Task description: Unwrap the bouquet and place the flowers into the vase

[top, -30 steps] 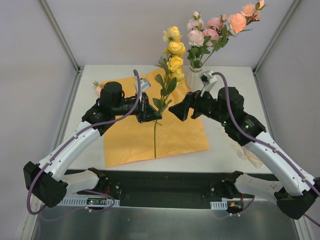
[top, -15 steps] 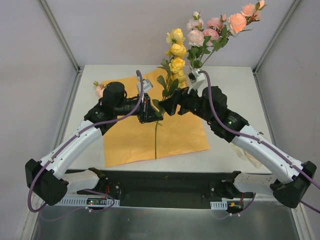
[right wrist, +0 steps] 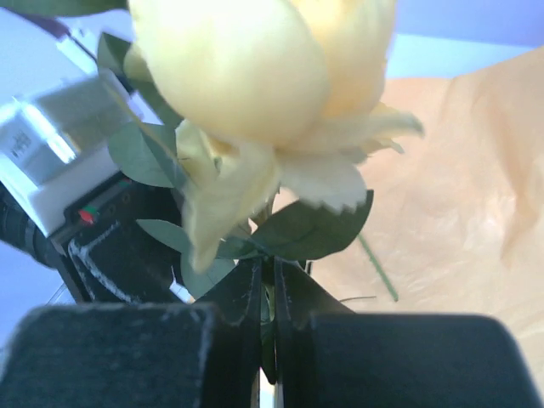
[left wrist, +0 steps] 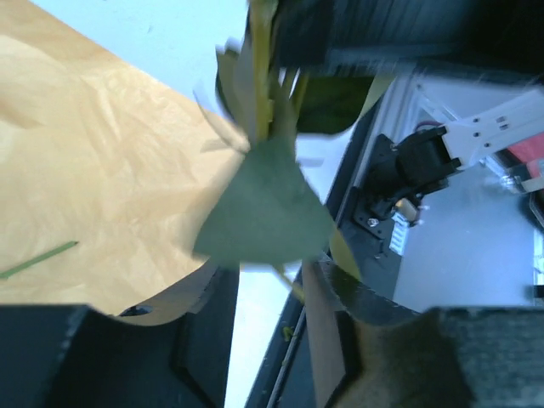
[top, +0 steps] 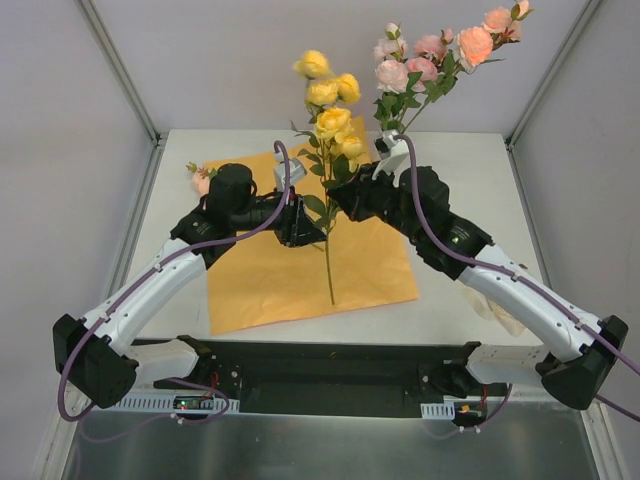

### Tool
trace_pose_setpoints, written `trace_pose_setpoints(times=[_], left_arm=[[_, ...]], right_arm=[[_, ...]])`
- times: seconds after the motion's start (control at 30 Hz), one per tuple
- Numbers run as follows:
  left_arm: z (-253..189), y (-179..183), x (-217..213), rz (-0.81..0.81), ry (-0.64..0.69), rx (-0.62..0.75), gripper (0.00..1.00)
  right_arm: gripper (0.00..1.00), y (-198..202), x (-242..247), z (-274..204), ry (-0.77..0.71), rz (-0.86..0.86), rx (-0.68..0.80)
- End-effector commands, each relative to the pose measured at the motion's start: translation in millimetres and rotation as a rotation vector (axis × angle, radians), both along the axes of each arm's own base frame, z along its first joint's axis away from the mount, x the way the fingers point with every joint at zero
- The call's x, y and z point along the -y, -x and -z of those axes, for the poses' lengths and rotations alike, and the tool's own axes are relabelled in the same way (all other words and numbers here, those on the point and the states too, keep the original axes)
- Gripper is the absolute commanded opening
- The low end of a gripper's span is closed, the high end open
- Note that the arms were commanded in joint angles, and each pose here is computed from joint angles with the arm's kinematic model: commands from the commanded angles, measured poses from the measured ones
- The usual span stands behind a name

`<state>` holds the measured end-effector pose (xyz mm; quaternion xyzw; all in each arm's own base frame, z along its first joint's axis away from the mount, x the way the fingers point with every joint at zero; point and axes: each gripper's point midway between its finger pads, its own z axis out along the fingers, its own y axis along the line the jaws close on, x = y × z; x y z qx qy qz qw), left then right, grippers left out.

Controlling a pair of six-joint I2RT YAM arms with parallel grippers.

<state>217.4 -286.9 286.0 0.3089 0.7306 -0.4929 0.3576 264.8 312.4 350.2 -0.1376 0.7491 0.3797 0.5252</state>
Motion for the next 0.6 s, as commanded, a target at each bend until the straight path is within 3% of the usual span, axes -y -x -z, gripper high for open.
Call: trace_pose_setpoints(times=[0.0,0.07,0.17,0.4,0.57], left_arm=[[-4.0,-11.7,-8.1,-0.074,-0.036,0.043,0.39],[-0.4,-18.9,-13.4,-0.118,-0.057,0.029,0.52],[3.5,-31.2,-24.1,-0.195,-0.085,0.007,0.61],[4.4,-43.5,-37.5,-0.266,-0.098,-0.030,0.64],[3.4,-42.5,-39.5,-0.270,-0.098,-0.030,0.64]], right_arm=[[0.01,-18.9,18.5,-62.4,-0.038,0.091,0.179],[0.01,-24.2,31.2,-81.6,-0.016,0.134,0.247],[0.00,-36.0,63.1,-107.2,0.043,0.261,0.349],[0.00,-73.0,129.8,-174.4,0.030,0.536,0.595],[0.00,-100.6,133.9,-209.2,0.088,0.556,0.817]])
